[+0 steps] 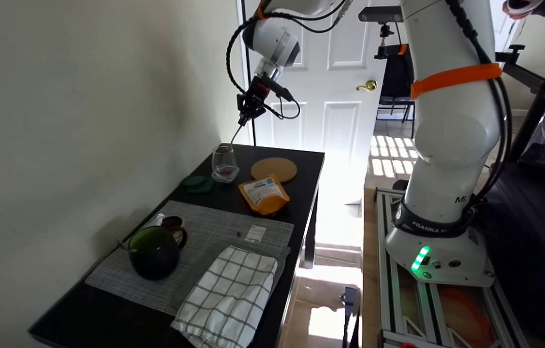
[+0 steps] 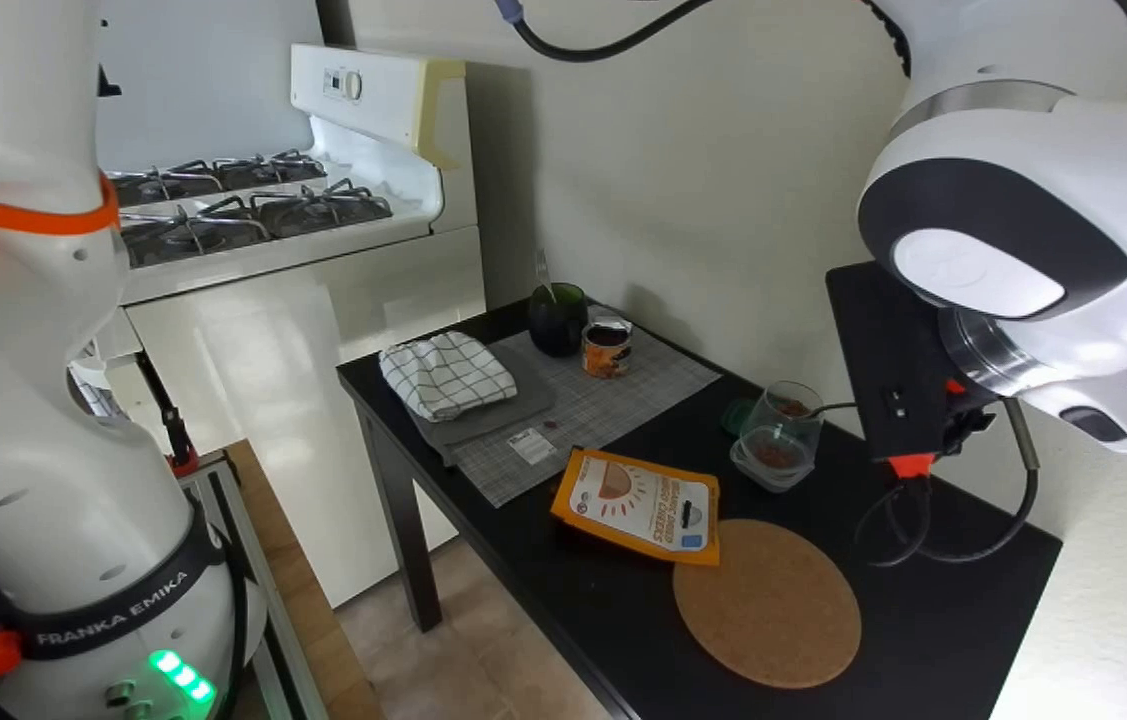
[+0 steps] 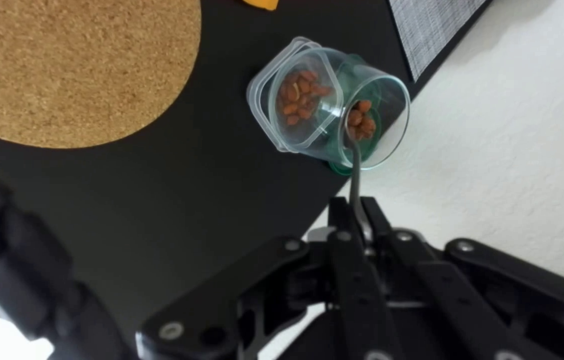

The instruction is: Put the spoon in the can then remove some contents from the can and put them in the glass cup on the right.

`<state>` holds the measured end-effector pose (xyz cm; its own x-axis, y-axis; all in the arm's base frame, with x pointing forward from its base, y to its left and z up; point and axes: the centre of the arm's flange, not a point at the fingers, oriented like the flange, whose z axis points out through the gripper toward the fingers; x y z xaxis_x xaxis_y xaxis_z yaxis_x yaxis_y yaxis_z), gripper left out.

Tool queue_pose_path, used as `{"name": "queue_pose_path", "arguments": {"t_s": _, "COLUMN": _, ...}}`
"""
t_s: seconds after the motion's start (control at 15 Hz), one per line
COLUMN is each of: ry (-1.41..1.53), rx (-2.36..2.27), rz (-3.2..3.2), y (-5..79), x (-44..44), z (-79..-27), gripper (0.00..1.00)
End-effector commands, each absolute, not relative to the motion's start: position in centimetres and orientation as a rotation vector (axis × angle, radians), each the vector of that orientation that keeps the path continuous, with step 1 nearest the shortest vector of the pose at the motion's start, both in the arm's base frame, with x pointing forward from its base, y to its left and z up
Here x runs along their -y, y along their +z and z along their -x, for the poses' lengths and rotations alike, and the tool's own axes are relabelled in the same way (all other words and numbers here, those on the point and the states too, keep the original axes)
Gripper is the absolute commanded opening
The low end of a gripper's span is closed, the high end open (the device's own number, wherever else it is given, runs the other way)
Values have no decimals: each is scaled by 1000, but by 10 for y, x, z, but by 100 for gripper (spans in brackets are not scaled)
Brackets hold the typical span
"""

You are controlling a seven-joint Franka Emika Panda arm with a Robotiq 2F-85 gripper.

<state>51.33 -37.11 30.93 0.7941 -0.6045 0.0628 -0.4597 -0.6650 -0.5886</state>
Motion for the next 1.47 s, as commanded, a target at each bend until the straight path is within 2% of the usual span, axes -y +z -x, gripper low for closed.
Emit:
{"name": "queue_pose_path", "arguments": {"t_s": 0.0, "ry": -397, "rx": -817, "rz": 2503, "y": 329, "x": 344, "z": -518, "gripper": 2}}
{"name": "queue_pose_path", "arguments": {"t_s": 0.47, "ry": -321, "rx": -742, "rz": 2684, "y": 343, "x": 294, "z": -553, "gripper": 2}}
{"name": "queue_pose_path", "arguments": {"t_s": 1.27, "ry": -156, "rx": -771, "rz": 2860, "y": 331, "x": 273, "z": -567, "gripper": 2}}
{"name": "queue_pose_path", "arguments": {"t_s": 1.33, "ry": -155, "rx": -774, "rz": 2859, "y": 330, "x": 273, "z": -568, "gripper": 23}}
{"name": "queue_pose_path", "arguments": {"t_s": 1.4, "ry": -152, "rx": -779, "rz": 2858, "y": 329, "x": 272, "z": -568, "gripper": 34}}
